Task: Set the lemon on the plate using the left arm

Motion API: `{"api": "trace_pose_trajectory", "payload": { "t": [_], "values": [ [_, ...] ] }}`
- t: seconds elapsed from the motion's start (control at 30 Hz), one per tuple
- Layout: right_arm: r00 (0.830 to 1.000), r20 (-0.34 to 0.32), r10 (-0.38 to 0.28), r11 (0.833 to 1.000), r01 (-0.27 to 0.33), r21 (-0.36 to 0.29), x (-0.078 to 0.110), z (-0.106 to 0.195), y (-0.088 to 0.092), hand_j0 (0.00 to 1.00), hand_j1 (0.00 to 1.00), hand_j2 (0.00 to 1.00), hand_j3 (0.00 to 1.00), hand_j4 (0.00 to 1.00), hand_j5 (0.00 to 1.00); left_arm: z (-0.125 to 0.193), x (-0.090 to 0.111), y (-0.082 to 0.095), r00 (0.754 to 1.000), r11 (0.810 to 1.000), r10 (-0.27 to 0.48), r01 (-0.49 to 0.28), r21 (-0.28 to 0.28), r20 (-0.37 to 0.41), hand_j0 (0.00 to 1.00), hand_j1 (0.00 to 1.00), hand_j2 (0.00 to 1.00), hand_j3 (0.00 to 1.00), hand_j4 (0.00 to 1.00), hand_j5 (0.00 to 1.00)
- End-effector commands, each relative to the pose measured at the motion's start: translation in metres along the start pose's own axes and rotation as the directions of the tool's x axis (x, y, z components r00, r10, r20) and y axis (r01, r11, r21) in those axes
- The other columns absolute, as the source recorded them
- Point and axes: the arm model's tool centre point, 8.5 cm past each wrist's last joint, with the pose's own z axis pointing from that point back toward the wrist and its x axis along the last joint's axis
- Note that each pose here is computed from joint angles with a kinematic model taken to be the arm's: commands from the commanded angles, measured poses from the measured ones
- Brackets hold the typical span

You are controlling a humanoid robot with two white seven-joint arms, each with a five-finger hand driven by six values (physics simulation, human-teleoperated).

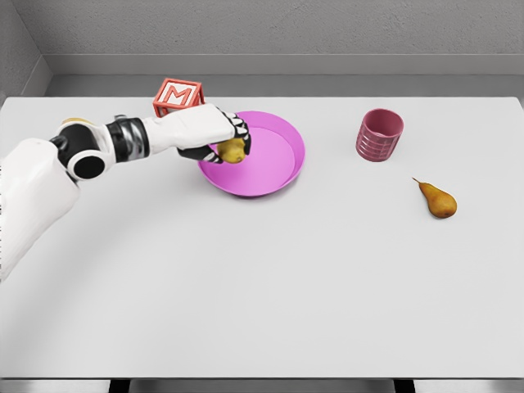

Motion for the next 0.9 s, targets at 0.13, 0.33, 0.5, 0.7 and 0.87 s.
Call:
{"api": "trace_pose_trajectory", "payload": {
  "t": [0.13,0.33,0.5,0.7,0.87],
  "values": [
    [1.0,0.0,-0.001,1.0,0.001,0.0,0.0,0.0,0.0,1.0,1.0,1.0,1.0,1.0,1.0,-0.007,0.006,0.004,1.0,1.0,0.014,-0.015,0.018,0.021,1.0,1.0,1.0,1.0,1.0,1.0],
    [1.0,0.001,0.001,1.0,-0.001,0.0,0.0,0.0,0.0,1.0,1.0,1.0,1.0,1.0,1.0,0.0,-0.001,0.01,1.0,0.999,0.011,-0.011,0.034,-0.002,1.0,1.0,1.0,1.0,1.0,1.0],
    [1.0,0.0,-0.001,1.0,0.001,0.0,0.0,0.0,0.0,1.0,1.0,1.0,1.0,1.0,1.0,0.073,-0.035,0.028,0.993,0.997,-0.013,0.022,0.074,-0.118,1.0,1.0,1.0,1.0,1.0,1.0],
    [1.0,0.0,-0.001,1.0,0.001,0.0,0.0,0.0,0.0,1.0,1.0,1.0,1.0,1.0,1.0,0.149,-0.048,0.022,0.983,0.997,0.047,-0.034,0.076,-0.177,1.0,1.0,1.0,1.0,1.0,1.0],
    [1.0,0.0,0.001,1.0,-0.001,0.0,0.0,0.0,0.0,1.0,1.0,1.0,1.0,1.0,1.0,0.206,-0.057,-0.001,0.959,0.997,0.078,-0.07,0.04,-0.272,1.0,1.0,1.0,1.0,1.0,1.0]
  ]
}}
